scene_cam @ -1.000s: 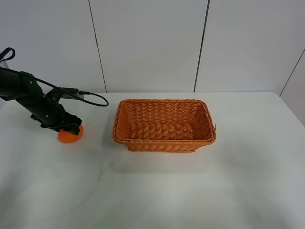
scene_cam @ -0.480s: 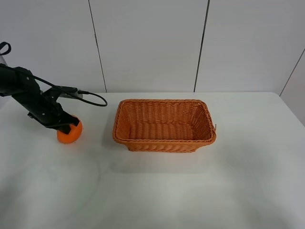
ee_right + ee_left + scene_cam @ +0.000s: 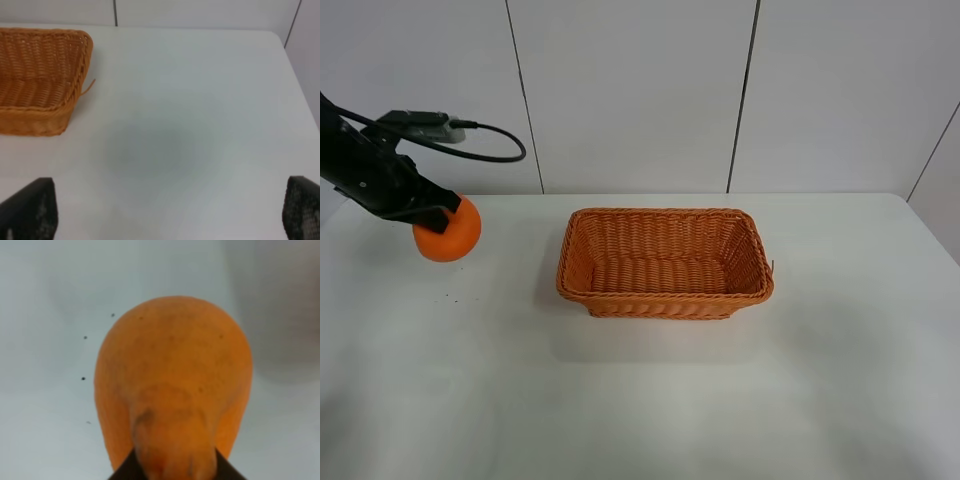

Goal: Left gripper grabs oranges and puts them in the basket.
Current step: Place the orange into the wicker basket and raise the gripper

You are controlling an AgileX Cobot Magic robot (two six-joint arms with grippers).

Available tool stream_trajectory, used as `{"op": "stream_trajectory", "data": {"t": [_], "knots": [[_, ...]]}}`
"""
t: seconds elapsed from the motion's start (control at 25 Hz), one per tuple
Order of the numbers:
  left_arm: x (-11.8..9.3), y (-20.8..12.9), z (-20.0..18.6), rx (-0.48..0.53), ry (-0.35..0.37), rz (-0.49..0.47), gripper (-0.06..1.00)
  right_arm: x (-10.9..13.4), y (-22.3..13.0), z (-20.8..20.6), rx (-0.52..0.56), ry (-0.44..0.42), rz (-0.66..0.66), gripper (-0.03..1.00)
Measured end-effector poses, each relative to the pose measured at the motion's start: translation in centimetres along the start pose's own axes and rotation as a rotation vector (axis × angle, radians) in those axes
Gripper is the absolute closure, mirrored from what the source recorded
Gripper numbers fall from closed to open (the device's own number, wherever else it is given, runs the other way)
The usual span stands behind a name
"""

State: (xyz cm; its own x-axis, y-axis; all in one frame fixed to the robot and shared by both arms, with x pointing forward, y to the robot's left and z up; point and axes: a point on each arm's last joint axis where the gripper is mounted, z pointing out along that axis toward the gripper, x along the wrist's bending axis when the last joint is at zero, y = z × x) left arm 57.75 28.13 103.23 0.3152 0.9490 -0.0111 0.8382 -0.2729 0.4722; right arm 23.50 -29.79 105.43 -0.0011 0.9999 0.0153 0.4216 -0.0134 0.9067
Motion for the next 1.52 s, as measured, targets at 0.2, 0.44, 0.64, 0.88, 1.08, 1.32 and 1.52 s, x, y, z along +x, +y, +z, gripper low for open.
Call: {"op": "stream_trajectory", "data": {"t": [0.2, 0.44, 0.64, 0.88, 1.08, 1.32, 1.52], "knots": [[-4.5, 0.5, -4.6, -0.089, -0.053, 0.107, 0.81, 0.0, 0.0, 0.0, 0.0, 0.0, 0.0, 0.27], [-9.8, 1.2, -4.6, -0.14, -0.134, 0.193, 0.81, 0.0, 0.0, 0.0, 0.0, 0.0, 0.0, 0.27], [-13.0, 2.7, -1.1, -0.087, -0.185, 0.235, 0.81, 0.0, 0.0, 0.0, 0.0, 0.0, 0.0, 0.27], [-17.3, 6.3, 2.1, -0.1, -0.235, 0.305, 0.81, 0.0, 0.0, 0.0, 0.0, 0.0, 0.0, 0.27], [-19.3, 8.4, 4.0, -0.117, -0.255, 0.314, 0.81, 0.0, 0.0, 0.0, 0.0, 0.0, 0.0, 0.27], [-21.1, 9.7, 7.8, -0.091, -0.277, 0.313, 0.81, 0.0, 0.0, 0.0, 0.0, 0.0, 0.0, 0.27], [-21.8, 9.7, 11.4, -0.029, -0.298, 0.294, 0.81, 0.0, 0.0, 0.0, 0.0, 0.0, 0.0, 0.27]]}}
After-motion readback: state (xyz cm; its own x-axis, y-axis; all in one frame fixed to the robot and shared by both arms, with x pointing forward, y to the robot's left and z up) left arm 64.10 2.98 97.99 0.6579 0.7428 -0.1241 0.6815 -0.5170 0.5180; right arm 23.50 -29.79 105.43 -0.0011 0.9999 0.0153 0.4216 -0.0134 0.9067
